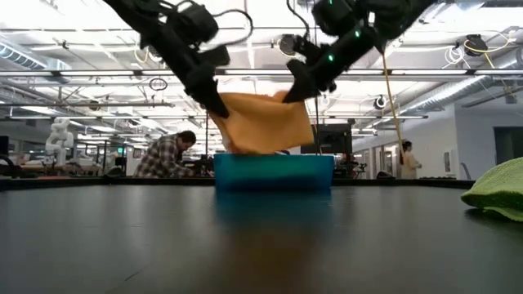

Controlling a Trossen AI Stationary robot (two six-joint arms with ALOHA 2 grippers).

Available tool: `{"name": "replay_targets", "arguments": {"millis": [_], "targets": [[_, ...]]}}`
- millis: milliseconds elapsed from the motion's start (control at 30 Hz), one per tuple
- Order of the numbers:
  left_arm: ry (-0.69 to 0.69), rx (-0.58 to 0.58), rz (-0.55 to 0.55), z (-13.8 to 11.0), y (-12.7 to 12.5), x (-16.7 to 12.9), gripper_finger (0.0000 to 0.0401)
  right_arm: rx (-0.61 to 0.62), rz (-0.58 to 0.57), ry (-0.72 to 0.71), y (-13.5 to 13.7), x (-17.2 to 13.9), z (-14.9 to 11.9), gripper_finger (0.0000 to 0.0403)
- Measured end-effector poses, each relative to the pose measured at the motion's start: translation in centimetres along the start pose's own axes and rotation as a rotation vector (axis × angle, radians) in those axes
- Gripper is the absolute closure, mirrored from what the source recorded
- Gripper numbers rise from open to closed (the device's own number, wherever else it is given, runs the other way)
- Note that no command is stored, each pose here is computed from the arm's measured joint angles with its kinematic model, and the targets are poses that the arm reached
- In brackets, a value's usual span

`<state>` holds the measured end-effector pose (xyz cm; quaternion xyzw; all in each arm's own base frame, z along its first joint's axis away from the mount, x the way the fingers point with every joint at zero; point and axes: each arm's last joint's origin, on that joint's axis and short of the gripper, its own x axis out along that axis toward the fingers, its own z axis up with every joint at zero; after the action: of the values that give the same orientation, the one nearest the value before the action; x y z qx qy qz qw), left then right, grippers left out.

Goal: Fold microfiber towels
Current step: Put the orange microfiber towel into the blue bin

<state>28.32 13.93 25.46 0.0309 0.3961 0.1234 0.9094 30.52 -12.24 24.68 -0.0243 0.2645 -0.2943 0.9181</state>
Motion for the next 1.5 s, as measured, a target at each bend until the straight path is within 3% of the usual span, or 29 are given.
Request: {"name": "replay_targets", "arguments": {"millis": [233,400,600,800,967,1267,1500], "targets": [[0.091,0.038,-0.003,0.5,1.7,2.6,0.0396,0.137,0.06,-0.015,-2.1,1.2,-3.7,0.0399],[0.11,0.068,0.045,0.9,2.7,3.1,0.0395,0.199,0.089,-0.045,-3.1,1.4,-4.9,0.0399],[0.115,0.075,0.056,0.8,3.4,2.9,0.0394,0.219,0.094,-0.045,-3.8,1.5,-5.2,0.0399],[0.122,0.032,-0.065,0.3,2.9,2.9,0.0394,0.228,0.131,-0.034,-3.5,1.5,-5.3,0.0399],[0.152,0.045,-0.103,0.3,1.7,2.9,0.0394,0.223,0.171,-0.019,-2.5,1.4,-5.3,0.0399],[0.171,0.071,-0.108,0.4,0.9,3.0,0.0394,0.203,0.203,-0.02,-1.2,1.0,-5.1,0.0399],[0.177,0.056,-0.06,0.0,1.8,4.3,0.0395,0.214,0.115,0.027,-1.9,1.2,-5.9,0.0399]]}}
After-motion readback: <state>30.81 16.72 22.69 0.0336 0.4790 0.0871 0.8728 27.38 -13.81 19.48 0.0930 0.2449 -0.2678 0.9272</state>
